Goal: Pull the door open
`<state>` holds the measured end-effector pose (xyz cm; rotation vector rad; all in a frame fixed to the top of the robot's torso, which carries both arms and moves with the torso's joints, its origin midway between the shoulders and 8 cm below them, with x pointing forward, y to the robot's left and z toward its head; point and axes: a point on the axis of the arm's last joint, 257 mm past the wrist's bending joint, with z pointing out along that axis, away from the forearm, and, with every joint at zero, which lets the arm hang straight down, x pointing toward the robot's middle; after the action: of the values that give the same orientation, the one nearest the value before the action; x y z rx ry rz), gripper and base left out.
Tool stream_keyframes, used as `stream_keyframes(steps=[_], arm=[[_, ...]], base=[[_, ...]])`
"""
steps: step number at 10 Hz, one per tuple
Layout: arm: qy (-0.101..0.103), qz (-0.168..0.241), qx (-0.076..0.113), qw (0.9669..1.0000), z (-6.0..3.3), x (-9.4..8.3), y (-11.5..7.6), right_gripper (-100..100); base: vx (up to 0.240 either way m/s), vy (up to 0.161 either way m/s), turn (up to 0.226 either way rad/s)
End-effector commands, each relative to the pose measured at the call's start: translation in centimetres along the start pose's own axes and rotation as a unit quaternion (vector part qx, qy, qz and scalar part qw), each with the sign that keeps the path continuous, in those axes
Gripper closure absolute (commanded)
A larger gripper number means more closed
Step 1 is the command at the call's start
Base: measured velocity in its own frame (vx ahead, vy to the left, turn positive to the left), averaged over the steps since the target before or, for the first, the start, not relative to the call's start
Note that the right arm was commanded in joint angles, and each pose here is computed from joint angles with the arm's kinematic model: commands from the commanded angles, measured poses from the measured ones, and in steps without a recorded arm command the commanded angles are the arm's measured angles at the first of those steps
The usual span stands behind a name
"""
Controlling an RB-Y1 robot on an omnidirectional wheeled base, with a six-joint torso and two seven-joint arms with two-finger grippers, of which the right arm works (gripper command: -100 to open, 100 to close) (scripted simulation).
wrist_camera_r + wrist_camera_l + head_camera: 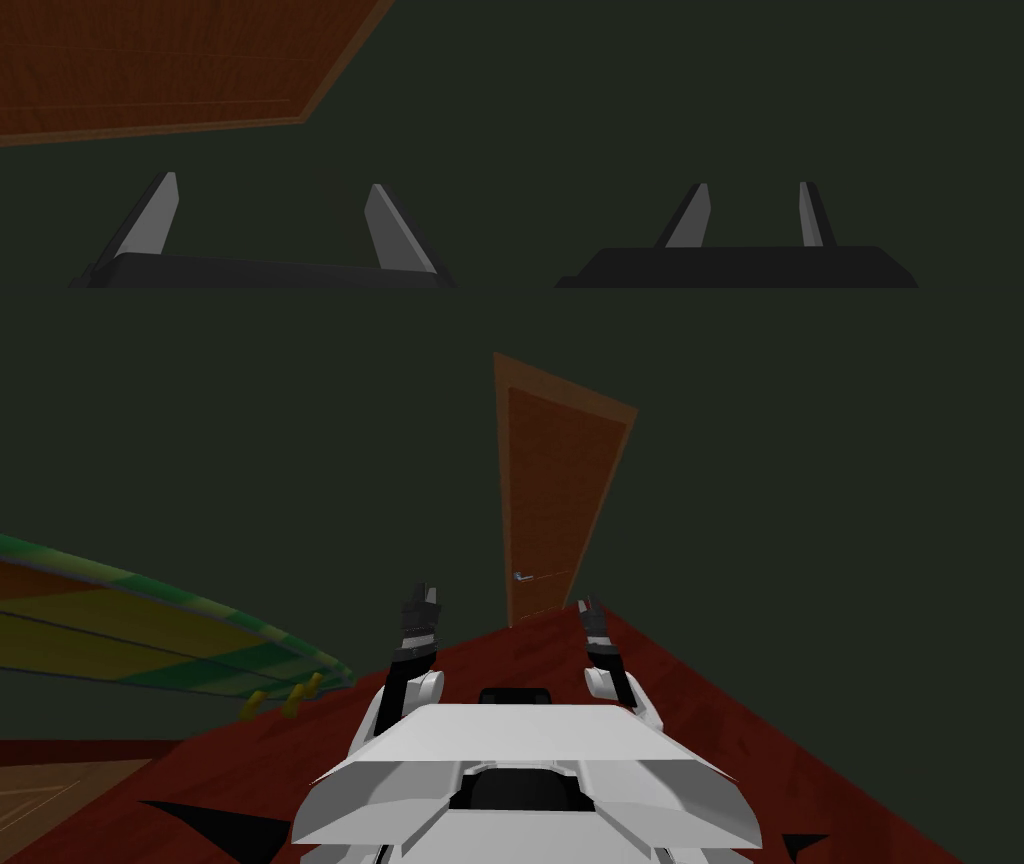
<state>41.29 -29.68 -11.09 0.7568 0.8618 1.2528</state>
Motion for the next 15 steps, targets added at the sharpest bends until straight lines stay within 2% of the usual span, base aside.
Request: stream_keyframes(steps=[1, 6, 7, 8, 9, 10, 15], arm=[[0.004, 0.008, 0.008, 0.9999, -0.45, 0.1, -1.4, -100], [0.009, 0.021, 0.045, 0.9987, -1.97, -0.2, -5.7, -100], [0.008, 0.021, 0.046, 0.9987, -2.03, -0.2, -5.8, -100], [0.010, 0.025, 0.056, 0.9980, -2.50, -0.3, -7.0, -100], [0.010, 0.025, 0.057, 0.9980, -2.51, -0.3, -7.0, -100], [0.011, 0.029, 0.067, 0.9973, -3.01, -0.4, -8.2, -100], [0.012, 0.039, 0.097, 0.9945, -4.64, -1.1, -11.6, -100]], base=[[0.088, 0.005, 0.176], [0.071, 0.015, 0.104], [0.046, 0.000, 0.060], [0.054, 0.006, 0.121], [0.046, 0.004, 0.072], [0.057, 0.004, 0.117], [0.078, 0.007, 0.126]])
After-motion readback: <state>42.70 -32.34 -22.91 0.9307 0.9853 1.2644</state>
